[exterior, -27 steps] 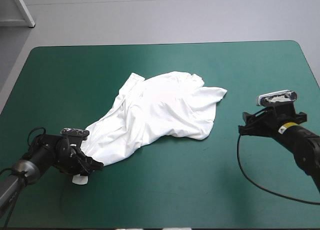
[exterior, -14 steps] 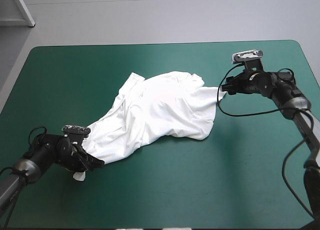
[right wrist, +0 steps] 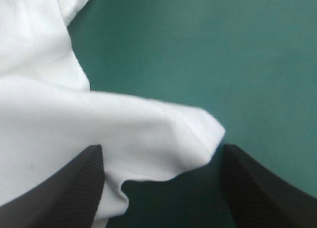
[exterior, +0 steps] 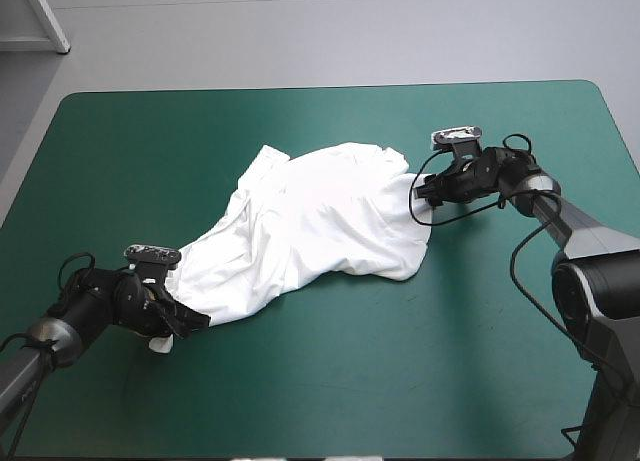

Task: Fold the cloth

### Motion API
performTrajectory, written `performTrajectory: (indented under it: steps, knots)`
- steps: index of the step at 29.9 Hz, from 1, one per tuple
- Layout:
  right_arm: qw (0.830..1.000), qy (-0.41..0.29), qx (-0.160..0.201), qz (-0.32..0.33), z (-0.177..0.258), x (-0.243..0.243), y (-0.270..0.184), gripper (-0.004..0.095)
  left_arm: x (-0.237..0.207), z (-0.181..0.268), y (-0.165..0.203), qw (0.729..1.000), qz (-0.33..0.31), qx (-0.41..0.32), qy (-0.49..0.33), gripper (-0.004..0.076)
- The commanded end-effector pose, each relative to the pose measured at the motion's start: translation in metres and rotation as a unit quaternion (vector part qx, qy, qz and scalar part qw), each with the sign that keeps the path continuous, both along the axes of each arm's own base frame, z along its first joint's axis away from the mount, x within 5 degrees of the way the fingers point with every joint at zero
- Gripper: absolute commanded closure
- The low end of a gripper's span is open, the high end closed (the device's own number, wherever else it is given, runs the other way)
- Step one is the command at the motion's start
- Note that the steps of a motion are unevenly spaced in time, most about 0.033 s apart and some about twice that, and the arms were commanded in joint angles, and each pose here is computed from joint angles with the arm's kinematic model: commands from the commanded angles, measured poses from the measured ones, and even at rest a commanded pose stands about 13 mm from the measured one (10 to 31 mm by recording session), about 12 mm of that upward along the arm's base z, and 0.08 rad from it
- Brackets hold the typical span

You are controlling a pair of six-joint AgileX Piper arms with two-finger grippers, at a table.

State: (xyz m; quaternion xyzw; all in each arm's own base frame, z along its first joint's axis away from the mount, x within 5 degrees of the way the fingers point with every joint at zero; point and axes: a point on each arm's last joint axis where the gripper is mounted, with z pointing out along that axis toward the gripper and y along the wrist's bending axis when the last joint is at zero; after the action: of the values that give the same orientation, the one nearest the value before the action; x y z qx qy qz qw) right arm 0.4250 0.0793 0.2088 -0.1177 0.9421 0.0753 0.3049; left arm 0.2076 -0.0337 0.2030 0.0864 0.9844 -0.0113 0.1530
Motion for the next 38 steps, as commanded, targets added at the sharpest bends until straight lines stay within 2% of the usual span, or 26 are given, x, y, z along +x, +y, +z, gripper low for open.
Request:
performTrajectory:
  steps: [1, 7, 11, 14, 23, 28, 31, 34, 38]
  knots:
    - [0.999, -0.047, 0.017, 0.000, 0.026, 0.003, 0.006, 0.0396, 0.010, 0.003, 0.000, 0.999, -0.006, 0.004, -0.050, 0.0705]
    - [0.997, -0.072, 0.018, -0.005, 0.030, 0.006, 0.006, 0.0930, 0.012, 0.005, 0.000, 0.998, -0.007, 0.003, -0.060, 0.0705]
    - [0.995, -0.096, 0.017, -0.004, 0.044, 0.008, 0.005, 0.0925, 0.016, 0.014, 0.001, 0.997, -0.013, 0.012, -0.074, 0.0705]
    - [0.990, -0.137, 0.012, 0.001, 0.075, 0.005, 0.004, 0.0926, 0.020, 0.033, 0.003, 0.994, -0.010, 0.023, -0.107, 0.0705]
    - [0.960, -0.277, 0.038, -0.005, 0.199, -0.021, -0.002, 0.0925, 0.033, 0.149, 0.012, 0.960, -0.003, 0.067, -0.274, 0.0705]
    - [0.937, -0.347, 0.041, 0.003, 0.269, -0.052, -0.007, 0.0925, 0.029, 0.237, 0.017, 0.918, 0.003, 0.091, -0.387, 0.0705]
    - [0.921, -0.387, 0.041, 0.006, 0.307, -0.075, -0.011, 0.0925, 0.018, 0.290, 0.021, 0.881, 0.007, 0.103, -0.461, 0.0705]
    - [0.901, -0.432, 0.042, 0.007, 0.344, -0.104, -0.016, 0.0924, 0.001, 0.332, 0.026, 0.846, 0.012, 0.116, -0.521, 0.0705]
    - [0.865, -0.500, 0.045, -0.002, 0.389, -0.147, -0.025, 0.0924, -0.029, 0.382, 0.032, 0.794, 0.013, 0.144, -0.591, 0.0705]
